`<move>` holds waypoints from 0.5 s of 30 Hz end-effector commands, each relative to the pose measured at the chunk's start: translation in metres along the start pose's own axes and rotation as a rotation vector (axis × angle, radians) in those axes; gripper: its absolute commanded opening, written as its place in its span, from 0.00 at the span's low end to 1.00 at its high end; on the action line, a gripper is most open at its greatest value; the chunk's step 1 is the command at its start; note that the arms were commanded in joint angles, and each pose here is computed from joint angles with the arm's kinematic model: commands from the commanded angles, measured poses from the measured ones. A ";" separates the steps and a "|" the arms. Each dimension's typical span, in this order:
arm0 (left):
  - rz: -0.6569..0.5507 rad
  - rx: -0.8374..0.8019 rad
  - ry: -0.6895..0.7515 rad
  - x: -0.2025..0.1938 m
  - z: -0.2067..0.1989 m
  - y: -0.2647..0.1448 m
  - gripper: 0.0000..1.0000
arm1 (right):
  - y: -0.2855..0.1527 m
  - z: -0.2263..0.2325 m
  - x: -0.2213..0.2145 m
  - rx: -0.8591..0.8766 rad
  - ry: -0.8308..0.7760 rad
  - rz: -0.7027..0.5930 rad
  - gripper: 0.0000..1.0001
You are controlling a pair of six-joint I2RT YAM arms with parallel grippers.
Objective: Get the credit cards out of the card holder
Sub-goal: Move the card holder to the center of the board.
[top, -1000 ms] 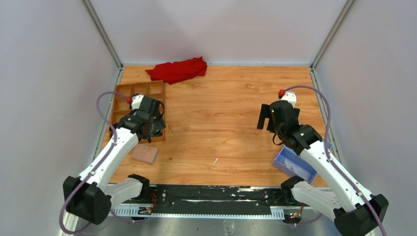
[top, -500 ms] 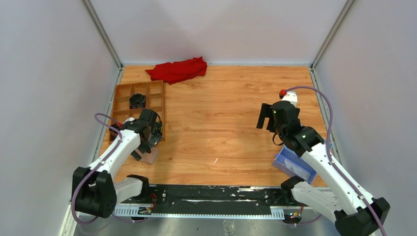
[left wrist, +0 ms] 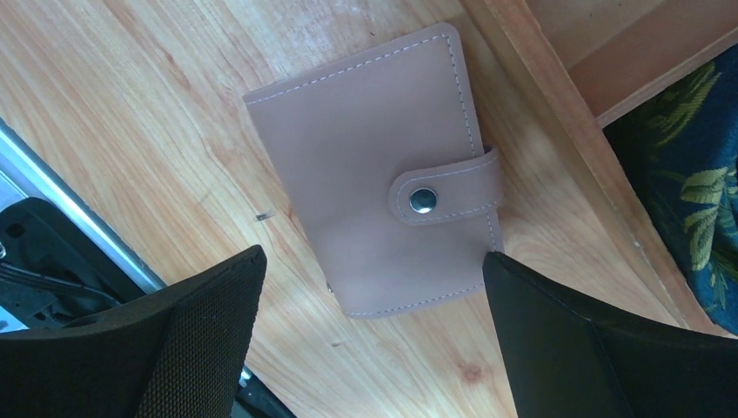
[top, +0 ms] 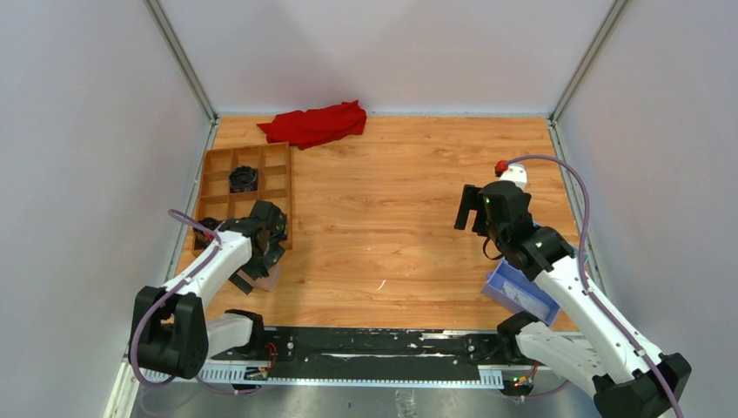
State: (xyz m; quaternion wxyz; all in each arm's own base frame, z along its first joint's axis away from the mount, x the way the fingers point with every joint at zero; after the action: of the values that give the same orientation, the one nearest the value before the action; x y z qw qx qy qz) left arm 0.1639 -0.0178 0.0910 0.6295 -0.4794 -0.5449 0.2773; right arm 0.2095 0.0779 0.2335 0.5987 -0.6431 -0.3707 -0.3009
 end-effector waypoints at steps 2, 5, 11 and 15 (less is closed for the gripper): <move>-0.016 -0.010 -0.055 -0.002 -0.006 0.013 0.99 | 0.002 0.000 -0.006 0.014 -0.002 0.018 1.00; 0.021 -0.032 -0.056 -0.009 -0.010 0.018 0.99 | 0.000 0.000 -0.008 0.017 0.002 0.012 1.00; 0.089 -0.091 -0.077 -0.022 -0.015 0.025 0.98 | -0.002 0.000 -0.008 0.024 0.019 0.006 1.00; 0.087 -0.093 -0.102 -0.024 -0.010 0.029 0.96 | -0.001 0.001 -0.009 0.030 0.019 0.012 0.99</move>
State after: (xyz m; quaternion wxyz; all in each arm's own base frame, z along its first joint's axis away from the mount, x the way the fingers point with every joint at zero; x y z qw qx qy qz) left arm 0.1742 -0.0281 0.0670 0.5894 -0.5127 -0.5548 0.2862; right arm 0.2055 0.0796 0.2307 0.6087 -0.6338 -0.3741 -0.2964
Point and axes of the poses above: each gripper's point midway between its finger pads, its own y axis out along the fingers, its own z axis along the line the jaws close on, x = y × z, the point moved 6 cm from there along -y, back along the fingers, and after that the axes turned 15 degrees about -y, right-handed, at the moved point
